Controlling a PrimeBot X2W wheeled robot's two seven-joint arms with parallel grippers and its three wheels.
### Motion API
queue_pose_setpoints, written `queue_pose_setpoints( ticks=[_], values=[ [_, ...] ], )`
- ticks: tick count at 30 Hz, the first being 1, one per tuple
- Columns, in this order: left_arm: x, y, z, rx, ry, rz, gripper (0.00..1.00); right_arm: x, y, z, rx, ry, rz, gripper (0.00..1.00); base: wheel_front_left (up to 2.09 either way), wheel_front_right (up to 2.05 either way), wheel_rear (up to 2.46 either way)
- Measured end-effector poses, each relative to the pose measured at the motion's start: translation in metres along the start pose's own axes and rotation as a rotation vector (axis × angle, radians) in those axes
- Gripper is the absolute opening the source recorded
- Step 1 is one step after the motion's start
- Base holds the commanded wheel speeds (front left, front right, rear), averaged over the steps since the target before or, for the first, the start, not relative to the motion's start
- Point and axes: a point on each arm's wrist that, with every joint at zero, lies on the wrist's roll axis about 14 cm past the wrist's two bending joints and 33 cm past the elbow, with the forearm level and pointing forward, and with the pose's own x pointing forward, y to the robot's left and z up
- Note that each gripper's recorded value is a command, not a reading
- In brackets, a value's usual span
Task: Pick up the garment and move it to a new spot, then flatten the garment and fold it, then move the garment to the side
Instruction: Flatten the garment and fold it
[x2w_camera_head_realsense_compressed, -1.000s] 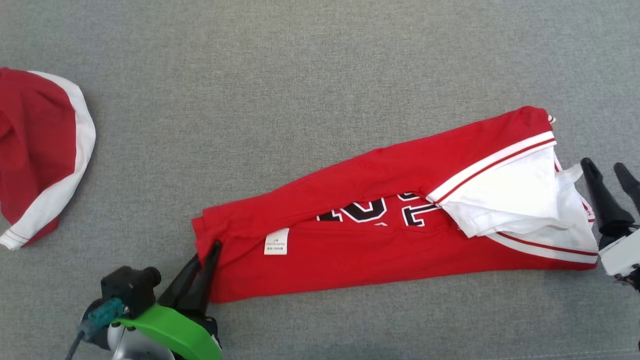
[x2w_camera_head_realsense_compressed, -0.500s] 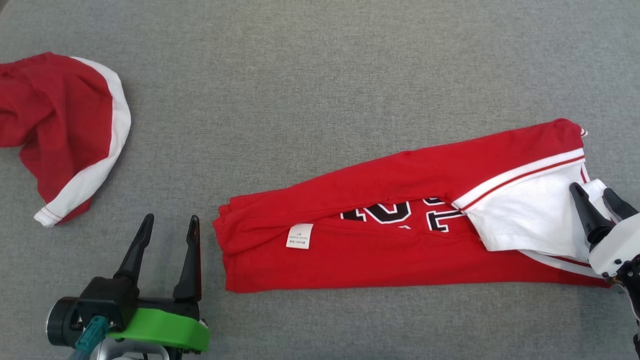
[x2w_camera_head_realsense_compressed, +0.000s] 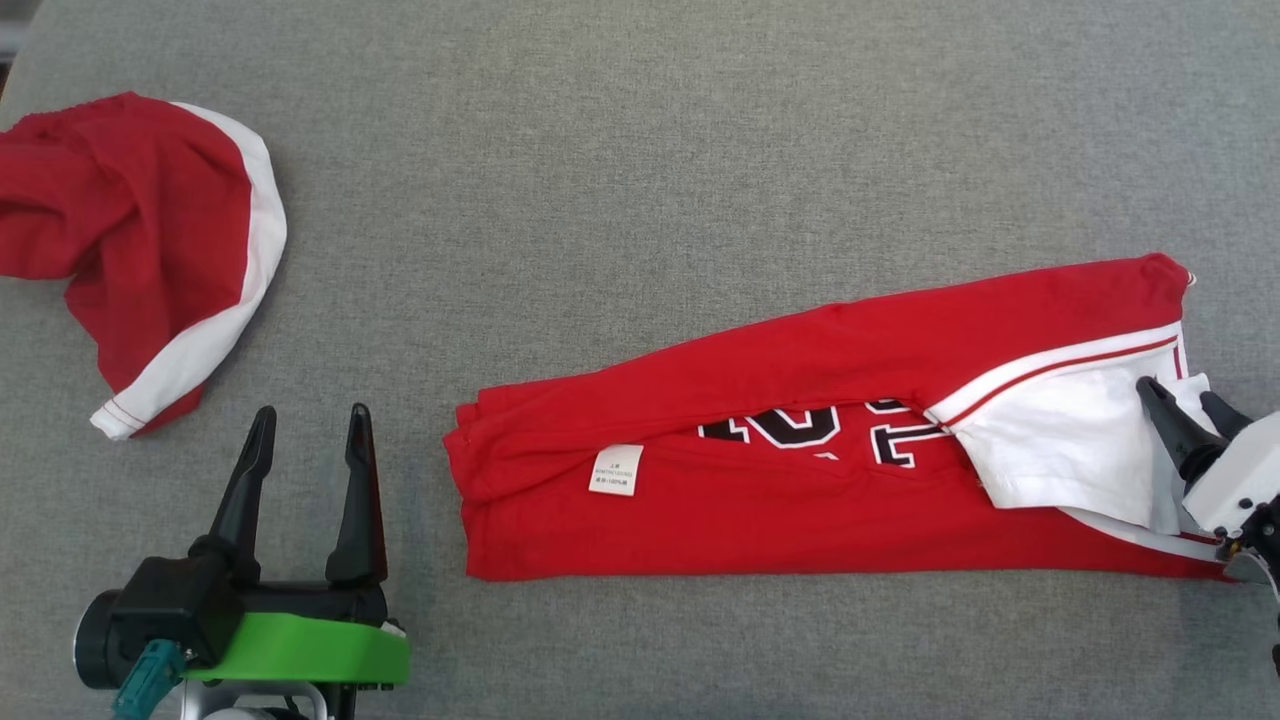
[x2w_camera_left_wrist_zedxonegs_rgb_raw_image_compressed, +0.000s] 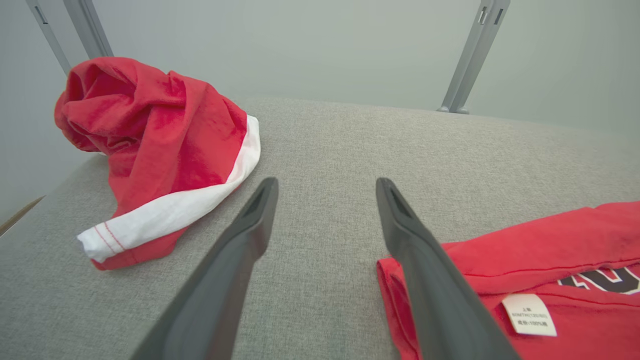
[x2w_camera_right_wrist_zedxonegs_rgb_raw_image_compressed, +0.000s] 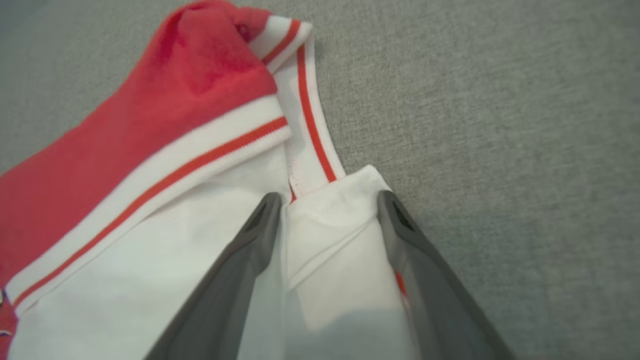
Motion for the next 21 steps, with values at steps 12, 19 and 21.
queue_pose_setpoints(
  ticks=[12, 19, 21],
  values=[
    [0.002, 0.002, 0.007, -0.026, -0.033, 0.011, 1.00, 0.018, 0.025, -0.006, 0.014, 0.071, 0.072, 0.00, 0.00, 0.00, 0.00],
    [0.001, 0.002, 0.012, -0.043, -0.053, 0.016, 1.00, 0.015, 0.038, 0.000, 0.045, 0.057, 0.127, 0.00, 0.00, 0.00, 0.00],
    [0.000, 0.002, 0.014, -0.045, -0.060, 0.012, 1.00, 0.012, 0.041, 0.004, 0.052, 0.042, 0.141, 0.00, 0.00, 0.00, 0.00]
  ],
)
